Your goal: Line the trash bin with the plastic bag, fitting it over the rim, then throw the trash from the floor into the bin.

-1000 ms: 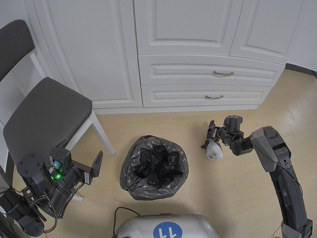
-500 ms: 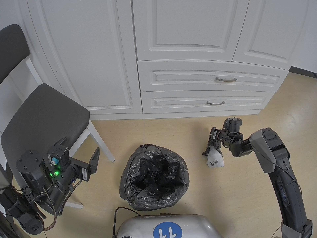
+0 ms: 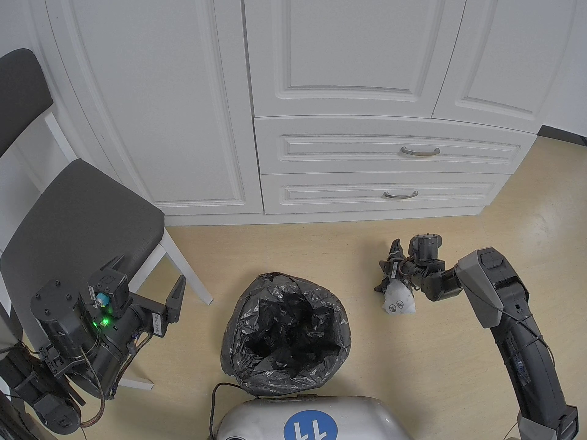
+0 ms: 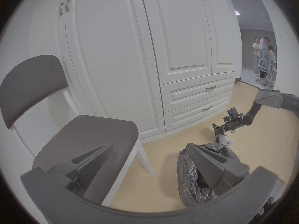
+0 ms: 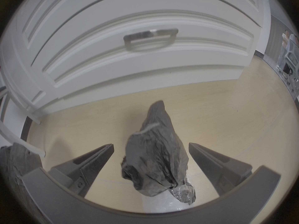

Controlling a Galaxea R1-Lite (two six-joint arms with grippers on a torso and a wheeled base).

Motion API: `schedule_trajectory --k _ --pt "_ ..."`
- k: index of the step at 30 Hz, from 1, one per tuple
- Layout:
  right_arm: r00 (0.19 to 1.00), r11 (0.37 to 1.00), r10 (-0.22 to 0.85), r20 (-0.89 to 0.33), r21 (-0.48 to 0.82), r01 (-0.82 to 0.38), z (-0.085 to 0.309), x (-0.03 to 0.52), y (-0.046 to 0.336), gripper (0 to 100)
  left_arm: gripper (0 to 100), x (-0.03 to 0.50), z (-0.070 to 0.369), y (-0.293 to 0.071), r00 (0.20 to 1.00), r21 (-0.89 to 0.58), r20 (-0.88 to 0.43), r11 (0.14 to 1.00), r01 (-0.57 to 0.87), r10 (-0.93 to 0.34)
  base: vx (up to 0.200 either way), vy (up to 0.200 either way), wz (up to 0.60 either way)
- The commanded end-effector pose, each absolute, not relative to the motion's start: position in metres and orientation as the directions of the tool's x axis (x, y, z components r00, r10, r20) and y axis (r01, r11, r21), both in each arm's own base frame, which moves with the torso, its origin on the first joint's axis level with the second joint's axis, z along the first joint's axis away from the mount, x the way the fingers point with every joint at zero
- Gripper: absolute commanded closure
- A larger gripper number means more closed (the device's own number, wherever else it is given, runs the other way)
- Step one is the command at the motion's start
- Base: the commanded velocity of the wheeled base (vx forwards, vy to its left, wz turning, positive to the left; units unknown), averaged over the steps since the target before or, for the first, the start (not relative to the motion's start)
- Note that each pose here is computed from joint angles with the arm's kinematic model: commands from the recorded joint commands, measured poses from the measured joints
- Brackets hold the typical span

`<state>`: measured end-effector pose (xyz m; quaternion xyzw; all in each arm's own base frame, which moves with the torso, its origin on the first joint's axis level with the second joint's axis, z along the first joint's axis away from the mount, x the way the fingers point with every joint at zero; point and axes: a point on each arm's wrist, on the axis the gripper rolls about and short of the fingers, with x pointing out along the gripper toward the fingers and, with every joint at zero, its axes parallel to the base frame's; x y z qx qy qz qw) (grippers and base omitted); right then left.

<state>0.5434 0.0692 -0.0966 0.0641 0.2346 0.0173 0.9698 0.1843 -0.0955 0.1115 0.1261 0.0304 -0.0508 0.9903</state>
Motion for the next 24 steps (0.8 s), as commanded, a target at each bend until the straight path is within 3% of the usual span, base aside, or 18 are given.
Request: schedule_trajectory --k 1,6,7,17,24 --pt "0.875 0.992 0.064 -0.481 0.129 -0.002 -0.114 0.540 0.068 0 0 0.185 0.111 -0.096 0.993 0.247 -0.074 0.963 0.109 -0.093 0.000 0.000 0.00" --pt "0.873 0.992 0.061 -0.483 0.129 0.002 -0.115 0.540 0.067 0 0 0.185 0.113 -0.096 0.993 0.243 -0.065 0.964 0.107 -0.094 0.000 0.000 0.00" --pt "0.873 0.992 0.061 -0.483 0.128 0.001 -0.115 0.540 0.067 100 0 0.185 0.113 -0.096 0.994 0.243 -0.064 0.964 0.107 -0.094 0.000 0.000 0.00" --pt "0.879 0.992 0.044 -0.474 0.128 0.019 -0.114 0.542 0.056 100 0 0.183 0.114 -0.095 0.994 0.242 -0.063 0.964 0.106 -0.094 0.000 0.000 0.00" --pt "0.922 0.984 0.038 -0.386 0.173 0.032 -0.062 0.550 0.054 100 0 0.183 0.115 -0.095 0.994 0.240 -0.059 0.965 0.107 -0.096 0.000 0.000 0.00"
